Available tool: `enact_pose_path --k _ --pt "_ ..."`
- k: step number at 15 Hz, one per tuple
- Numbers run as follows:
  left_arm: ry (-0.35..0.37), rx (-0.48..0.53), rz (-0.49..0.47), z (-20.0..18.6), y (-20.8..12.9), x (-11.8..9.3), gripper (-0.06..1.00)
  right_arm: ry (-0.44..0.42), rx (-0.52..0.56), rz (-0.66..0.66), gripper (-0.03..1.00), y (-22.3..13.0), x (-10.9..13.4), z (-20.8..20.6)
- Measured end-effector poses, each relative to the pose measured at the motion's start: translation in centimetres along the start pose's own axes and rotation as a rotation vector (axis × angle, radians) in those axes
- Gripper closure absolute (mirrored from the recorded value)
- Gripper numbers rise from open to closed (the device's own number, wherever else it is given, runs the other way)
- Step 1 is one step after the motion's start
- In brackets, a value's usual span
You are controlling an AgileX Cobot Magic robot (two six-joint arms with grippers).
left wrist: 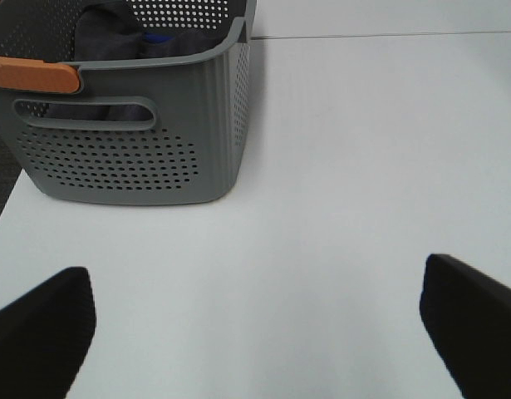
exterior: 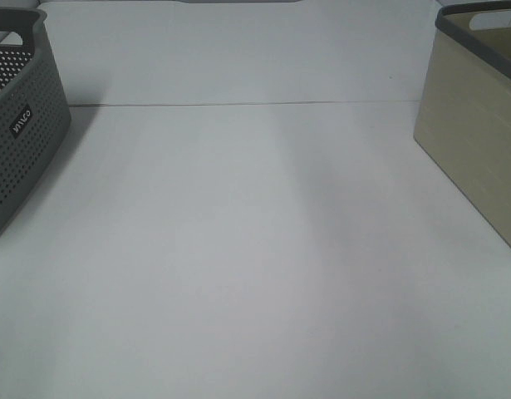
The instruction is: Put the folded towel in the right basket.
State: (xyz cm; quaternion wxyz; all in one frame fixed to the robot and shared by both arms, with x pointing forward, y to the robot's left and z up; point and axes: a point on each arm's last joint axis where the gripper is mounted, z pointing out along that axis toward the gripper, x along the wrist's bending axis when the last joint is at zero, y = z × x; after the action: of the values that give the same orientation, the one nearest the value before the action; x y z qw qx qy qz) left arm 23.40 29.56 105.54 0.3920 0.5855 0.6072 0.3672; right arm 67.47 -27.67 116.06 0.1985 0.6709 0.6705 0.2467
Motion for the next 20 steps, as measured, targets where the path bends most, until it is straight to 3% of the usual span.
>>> enact_pose_path --k 7,11,14,20 --pt "0.000 0.000 0.000 0.0 0.0 0.0 -0.05 0.019 -0.109 -0.008 -0.01 0.2 0.4 -5.7" --pt "0.000 0.000 0.000 0.0 0.0 0.0 -0.05 0.049 -0.237 -0.026 -0.01 -0.5 0.8 -12.5" --pt "0.000 0.000 0.000 0.0 0.0 0.0 -0.05 0.054 -0.227 -0.030 -0.01 -3.8 0.8 -15.9" --pt "0.000 0.000 0.000 0.0 0.0 0.0 -0.05 0.045 -0.066 -0.046 -0.01 -16.6 0.2 -17.5"
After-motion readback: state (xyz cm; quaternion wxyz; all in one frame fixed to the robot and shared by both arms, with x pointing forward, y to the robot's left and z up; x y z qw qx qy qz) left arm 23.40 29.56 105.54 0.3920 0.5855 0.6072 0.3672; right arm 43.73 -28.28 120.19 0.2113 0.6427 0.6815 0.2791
